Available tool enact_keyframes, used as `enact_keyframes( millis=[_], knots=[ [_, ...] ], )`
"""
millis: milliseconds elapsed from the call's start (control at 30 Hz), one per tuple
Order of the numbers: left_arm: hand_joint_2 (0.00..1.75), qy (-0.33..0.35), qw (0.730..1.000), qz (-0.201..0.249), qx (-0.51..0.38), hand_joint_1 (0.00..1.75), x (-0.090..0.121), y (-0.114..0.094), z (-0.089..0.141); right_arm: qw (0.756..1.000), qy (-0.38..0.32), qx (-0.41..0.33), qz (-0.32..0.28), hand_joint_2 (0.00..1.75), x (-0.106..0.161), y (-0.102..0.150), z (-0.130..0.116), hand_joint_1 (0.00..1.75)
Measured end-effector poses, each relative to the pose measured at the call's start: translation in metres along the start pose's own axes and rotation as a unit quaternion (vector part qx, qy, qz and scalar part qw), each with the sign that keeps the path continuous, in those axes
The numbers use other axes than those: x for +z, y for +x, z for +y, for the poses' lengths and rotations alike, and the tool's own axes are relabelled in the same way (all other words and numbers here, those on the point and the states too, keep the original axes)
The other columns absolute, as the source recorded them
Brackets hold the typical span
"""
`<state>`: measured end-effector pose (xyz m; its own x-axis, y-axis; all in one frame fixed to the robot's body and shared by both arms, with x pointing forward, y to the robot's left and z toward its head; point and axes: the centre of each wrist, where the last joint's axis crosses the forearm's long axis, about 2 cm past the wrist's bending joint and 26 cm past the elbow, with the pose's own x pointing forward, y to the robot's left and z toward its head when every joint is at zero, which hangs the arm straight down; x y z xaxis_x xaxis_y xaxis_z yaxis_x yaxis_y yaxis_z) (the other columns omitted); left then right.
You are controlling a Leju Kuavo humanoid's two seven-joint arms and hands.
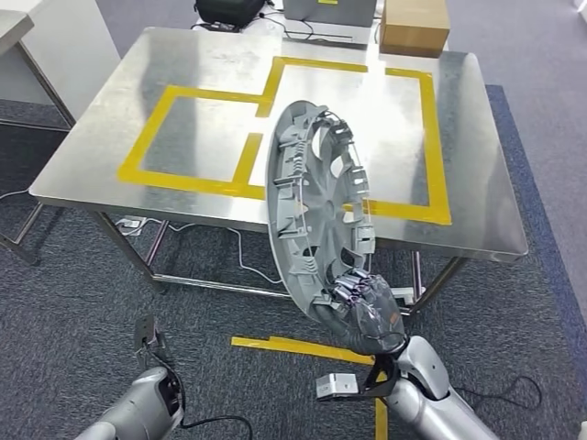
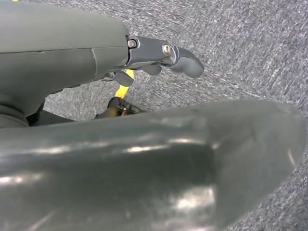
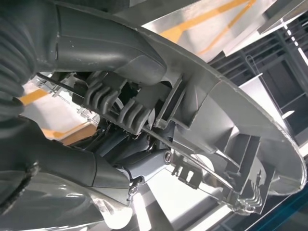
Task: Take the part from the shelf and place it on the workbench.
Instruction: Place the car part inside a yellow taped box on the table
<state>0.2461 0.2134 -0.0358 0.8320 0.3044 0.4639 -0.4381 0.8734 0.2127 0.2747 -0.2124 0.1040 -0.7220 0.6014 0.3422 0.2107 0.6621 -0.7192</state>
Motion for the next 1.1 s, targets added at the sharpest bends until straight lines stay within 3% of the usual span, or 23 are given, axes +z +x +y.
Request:
enact_keyframes(
  millis=[800, 1100],
  knots=[
    [0.0, 0.001, 1.0, 0.003, 0.004, 0.0, -0.005, -0.003, 0.009, 1.0, 0.019, -0.002, 0.002, 1.75, -0.01, -0.007, 0.004, 1.75],
    [0.0, 0.003, 1.0, -0.006, 0.003, 0.0, -0.007, 0.002, 0.011, 0.998, 0.044, -0.02, 0.034, 1.75, -0.022, -0.024, 0.006, 1.75]
  ],
)
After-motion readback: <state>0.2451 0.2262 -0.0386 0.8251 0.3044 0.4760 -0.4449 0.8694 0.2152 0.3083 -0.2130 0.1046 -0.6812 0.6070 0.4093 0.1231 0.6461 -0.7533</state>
